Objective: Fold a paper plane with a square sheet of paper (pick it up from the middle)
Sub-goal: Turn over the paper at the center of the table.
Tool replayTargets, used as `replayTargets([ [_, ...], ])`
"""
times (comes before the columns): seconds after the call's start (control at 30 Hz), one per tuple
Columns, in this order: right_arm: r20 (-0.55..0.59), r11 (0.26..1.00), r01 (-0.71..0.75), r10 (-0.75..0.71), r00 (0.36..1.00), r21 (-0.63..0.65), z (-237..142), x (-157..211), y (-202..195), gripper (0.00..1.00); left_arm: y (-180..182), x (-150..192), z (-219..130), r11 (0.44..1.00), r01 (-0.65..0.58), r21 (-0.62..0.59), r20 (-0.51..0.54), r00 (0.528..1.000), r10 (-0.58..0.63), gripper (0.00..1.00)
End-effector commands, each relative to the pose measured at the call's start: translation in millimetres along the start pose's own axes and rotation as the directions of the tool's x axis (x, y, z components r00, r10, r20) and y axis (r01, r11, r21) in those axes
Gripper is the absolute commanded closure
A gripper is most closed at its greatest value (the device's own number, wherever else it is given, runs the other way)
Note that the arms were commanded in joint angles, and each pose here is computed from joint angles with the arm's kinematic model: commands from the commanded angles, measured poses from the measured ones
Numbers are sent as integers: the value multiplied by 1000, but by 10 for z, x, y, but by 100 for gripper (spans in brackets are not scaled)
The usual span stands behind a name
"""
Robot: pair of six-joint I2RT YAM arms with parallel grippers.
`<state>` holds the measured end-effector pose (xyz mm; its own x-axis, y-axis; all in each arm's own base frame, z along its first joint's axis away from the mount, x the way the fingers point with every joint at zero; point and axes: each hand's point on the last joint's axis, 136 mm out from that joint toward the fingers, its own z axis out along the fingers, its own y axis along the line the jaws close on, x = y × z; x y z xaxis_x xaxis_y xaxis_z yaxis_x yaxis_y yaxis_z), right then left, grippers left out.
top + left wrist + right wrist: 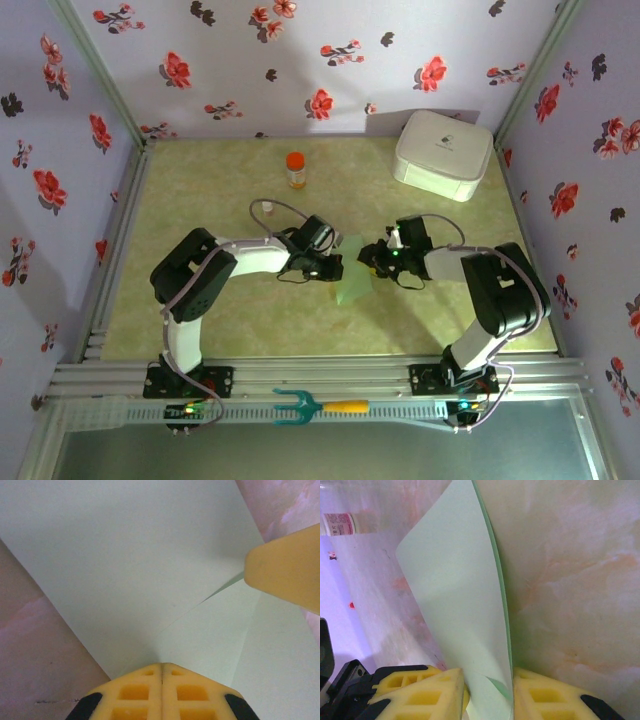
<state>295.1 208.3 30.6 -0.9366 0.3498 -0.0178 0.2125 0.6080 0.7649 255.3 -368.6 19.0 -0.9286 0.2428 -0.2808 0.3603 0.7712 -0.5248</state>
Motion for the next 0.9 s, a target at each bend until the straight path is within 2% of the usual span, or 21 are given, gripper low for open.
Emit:
replayTargets([
  [0.0, 1, 1000, 6, -6, 1000, -8, 20, -36, -39, 76, 129, 177, 8, 999, 22, -40, -37, 999, -23, 94],
  [0.23, -1, 999, 9, -9, 1000, -34, 0, -31, 13, 90, 28, 85, -85, 1000, 8, -17, -4, 1000, -9, 87],
  [0.43, 13, 998, 18, -17, 1000, -52, -77, -24, 89, 98, -29, -122, -356, 999, -10, -34, 131, 991, 14, 80],
  [0.53, 28, 998, 33, -32, 999, -48, -149, -30, 142, 98, -37, -217, -542, 998, -21, -61, 201, 979, 33, 76],
  [0.7, 77, 994, 94, -97, 992, 48, -365, -46, 168, 98, 22, -353, -952, 990, -22, -139, 345, 936, 69, 73],
  [0.87, 140, 955, 193, -228, 964, 225, -671, -76, 198, 98, 156, -457, -1424, 973, 17, -231, 491, 866, 101, 68],
])
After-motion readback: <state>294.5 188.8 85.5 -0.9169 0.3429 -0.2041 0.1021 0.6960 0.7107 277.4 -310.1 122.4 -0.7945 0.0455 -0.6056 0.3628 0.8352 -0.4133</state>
